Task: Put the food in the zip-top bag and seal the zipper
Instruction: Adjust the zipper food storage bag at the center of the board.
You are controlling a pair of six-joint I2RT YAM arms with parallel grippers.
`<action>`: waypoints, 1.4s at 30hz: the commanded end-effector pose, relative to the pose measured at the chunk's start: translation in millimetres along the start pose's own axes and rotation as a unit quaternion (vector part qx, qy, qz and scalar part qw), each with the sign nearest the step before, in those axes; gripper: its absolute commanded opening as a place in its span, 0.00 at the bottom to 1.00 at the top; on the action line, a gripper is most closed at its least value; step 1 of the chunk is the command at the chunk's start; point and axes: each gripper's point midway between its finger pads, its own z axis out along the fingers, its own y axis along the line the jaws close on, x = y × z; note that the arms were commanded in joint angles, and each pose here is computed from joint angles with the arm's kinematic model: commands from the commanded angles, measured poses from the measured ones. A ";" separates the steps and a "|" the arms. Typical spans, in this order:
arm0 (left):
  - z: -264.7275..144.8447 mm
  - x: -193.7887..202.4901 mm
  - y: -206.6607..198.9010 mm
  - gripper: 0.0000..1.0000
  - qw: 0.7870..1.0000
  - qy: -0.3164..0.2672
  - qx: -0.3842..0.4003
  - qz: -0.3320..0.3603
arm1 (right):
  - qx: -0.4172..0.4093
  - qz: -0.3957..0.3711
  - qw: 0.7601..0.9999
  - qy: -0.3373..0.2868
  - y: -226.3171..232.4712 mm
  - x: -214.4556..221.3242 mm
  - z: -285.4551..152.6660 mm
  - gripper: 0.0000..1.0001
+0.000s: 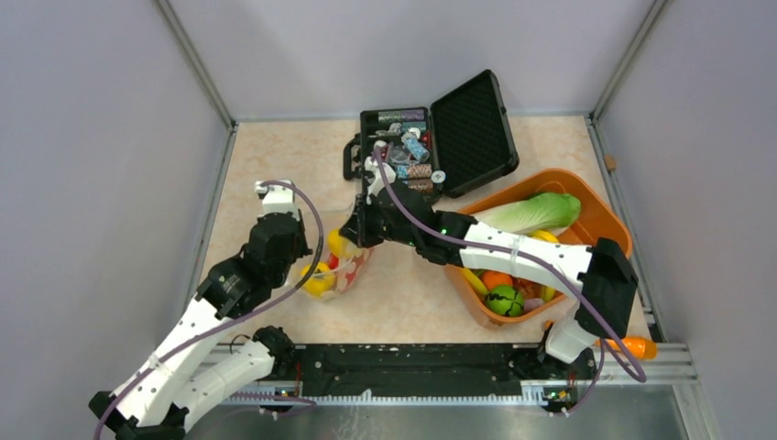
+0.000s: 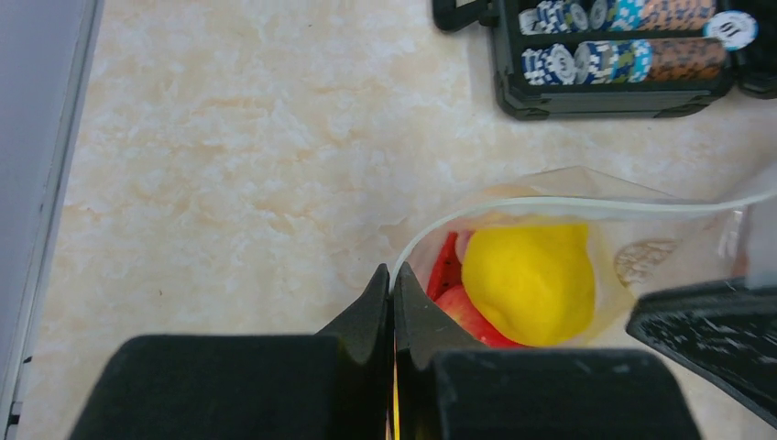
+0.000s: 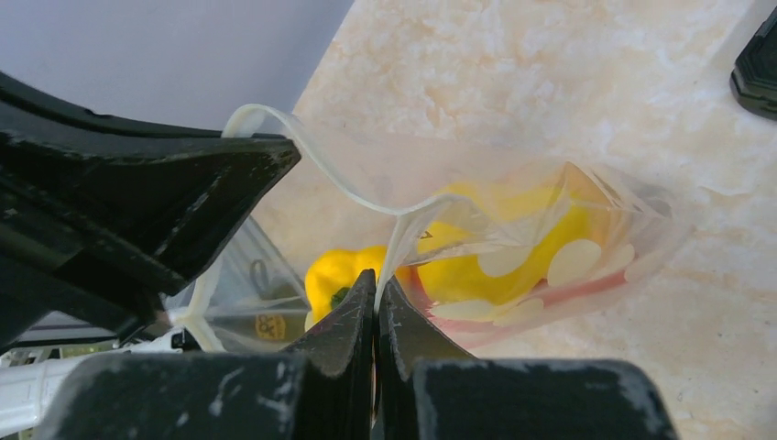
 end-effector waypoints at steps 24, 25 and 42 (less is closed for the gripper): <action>-37.8 -61.7 8.0 0.00 0.997 -0.073 0.018 -0.016 | -0.108 0.022 0.990 -0.089 56.4 -55.5 -44.9 0.00; -37.3 -61.6 8.5 0.00 0.997 -0.072 0.015 -0.016 | -0.109 0.022 0.990 -0.089 57.1 -55.7 -45.7 0.00; -28.0 -55.4 13.1 0.00 0.998 -0.064 -0.011 -0.006 | -0.130 0.008 0.987 -0.092 66.0 -54.4 -61.7 0.00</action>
